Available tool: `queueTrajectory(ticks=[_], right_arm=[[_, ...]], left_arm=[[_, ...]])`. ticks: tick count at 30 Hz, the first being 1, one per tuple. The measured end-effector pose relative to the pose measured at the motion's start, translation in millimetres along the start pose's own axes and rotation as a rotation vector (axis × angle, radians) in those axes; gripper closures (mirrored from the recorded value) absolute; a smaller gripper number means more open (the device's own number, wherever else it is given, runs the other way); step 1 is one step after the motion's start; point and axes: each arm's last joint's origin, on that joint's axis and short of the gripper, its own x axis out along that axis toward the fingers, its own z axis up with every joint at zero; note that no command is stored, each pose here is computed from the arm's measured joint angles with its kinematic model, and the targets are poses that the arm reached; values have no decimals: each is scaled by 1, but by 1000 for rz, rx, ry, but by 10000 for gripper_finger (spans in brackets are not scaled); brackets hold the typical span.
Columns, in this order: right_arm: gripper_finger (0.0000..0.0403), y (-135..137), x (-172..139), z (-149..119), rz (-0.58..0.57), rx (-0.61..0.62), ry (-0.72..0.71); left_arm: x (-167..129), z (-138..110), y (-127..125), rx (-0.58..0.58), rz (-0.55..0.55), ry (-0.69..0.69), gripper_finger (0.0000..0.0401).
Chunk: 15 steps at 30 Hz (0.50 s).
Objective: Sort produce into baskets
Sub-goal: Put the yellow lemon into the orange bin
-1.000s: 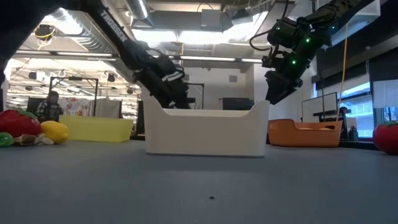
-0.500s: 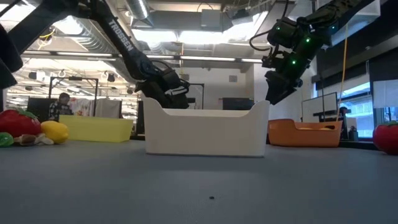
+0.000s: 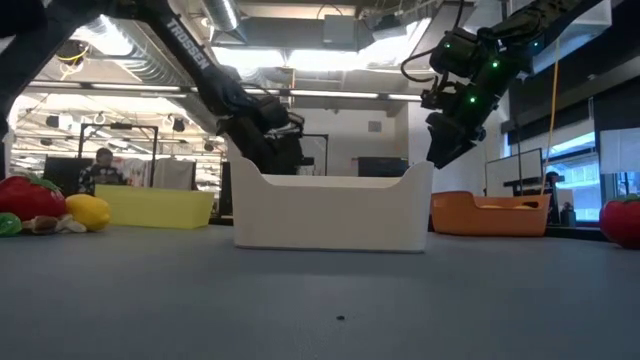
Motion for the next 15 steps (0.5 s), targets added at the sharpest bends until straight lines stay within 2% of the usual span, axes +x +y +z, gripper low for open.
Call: queueTrajectory(ticks=[5,15], right_arm=[[116,1,0,1,35,-2,-11],[116,9,-4,21,330,-27,-230]], left_arm=[[-21,14,-16,37,-13,-59,180],[-59,38,-74,190,-92,-180,176]])
